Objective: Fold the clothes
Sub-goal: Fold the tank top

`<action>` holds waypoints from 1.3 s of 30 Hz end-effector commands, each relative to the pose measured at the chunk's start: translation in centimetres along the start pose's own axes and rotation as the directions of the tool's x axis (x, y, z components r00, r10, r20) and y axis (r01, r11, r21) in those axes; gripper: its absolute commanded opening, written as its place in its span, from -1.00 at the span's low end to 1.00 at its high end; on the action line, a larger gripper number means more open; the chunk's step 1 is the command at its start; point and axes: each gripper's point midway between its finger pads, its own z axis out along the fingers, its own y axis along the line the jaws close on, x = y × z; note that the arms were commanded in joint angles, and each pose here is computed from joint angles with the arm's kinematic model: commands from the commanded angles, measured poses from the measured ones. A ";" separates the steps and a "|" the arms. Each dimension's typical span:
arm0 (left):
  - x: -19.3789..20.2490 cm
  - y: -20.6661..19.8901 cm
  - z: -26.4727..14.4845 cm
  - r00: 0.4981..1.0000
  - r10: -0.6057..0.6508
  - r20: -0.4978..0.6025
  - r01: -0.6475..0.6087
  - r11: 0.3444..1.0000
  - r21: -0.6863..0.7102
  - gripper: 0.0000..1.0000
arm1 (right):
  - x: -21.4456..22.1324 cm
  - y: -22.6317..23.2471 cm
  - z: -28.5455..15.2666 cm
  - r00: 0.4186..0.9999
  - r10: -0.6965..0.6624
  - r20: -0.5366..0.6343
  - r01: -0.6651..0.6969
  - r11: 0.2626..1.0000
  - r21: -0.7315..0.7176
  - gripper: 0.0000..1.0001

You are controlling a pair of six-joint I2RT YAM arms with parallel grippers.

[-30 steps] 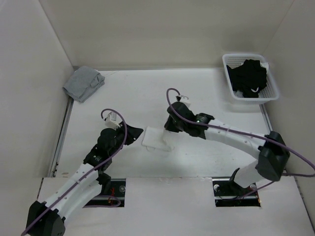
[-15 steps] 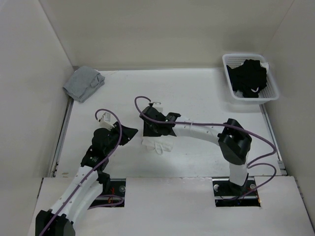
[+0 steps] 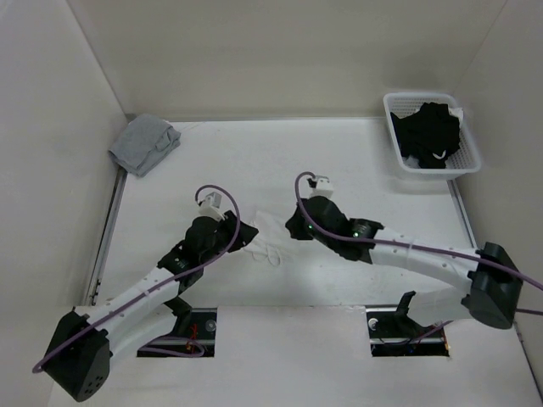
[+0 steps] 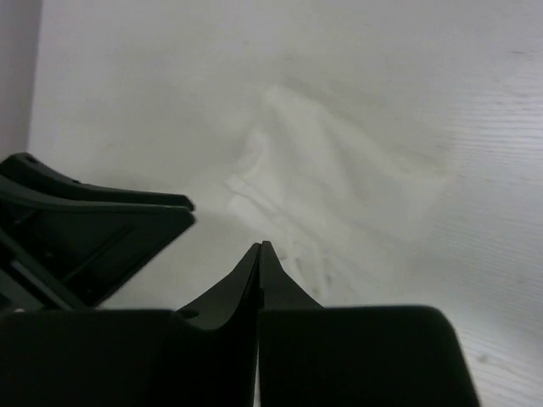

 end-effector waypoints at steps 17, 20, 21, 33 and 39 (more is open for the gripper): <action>-6.7 7.8 -2.0 0.955 0.070 0.290 0.023 0.953 -0.303 0.05 | -10.4 -16.1 -2.2 0.843 0.192 0.503 -0.202 0.979 -0.035 -0.07; -6.5 8.3 -2.4 0.954 0.072 0.291 0.025 0.949 -0.315 0.05 | -9.1 -17.0 -1.4 0.856 0.182 0.484 -0.200 0.980 -0.015 -0.03; -6.4 8.3 -2.4 0.955 0.076 0.286 0.019 0.949 -0.315 0.06 | -8.6 -17.2 -1.2 0.862 0.181 0.474 -0.200 0.980 -0.009 -0.02; -6.3 8.8 -1.8 0.963 0.079 0.256 0.017 0.936 -0.353 0.19 | -7.6 -17.5 0.3 0.886 0.177 0.428 -0.200 0.980 0.009 0.24; -6.5 8.3 -1.0 0.968 0.094 0.234 -0.006 0.936 -0.353 0.17 | -7.7 -17.6 0.1 0.884 0.179 0.432 -0.201 0.980 0.006 0.27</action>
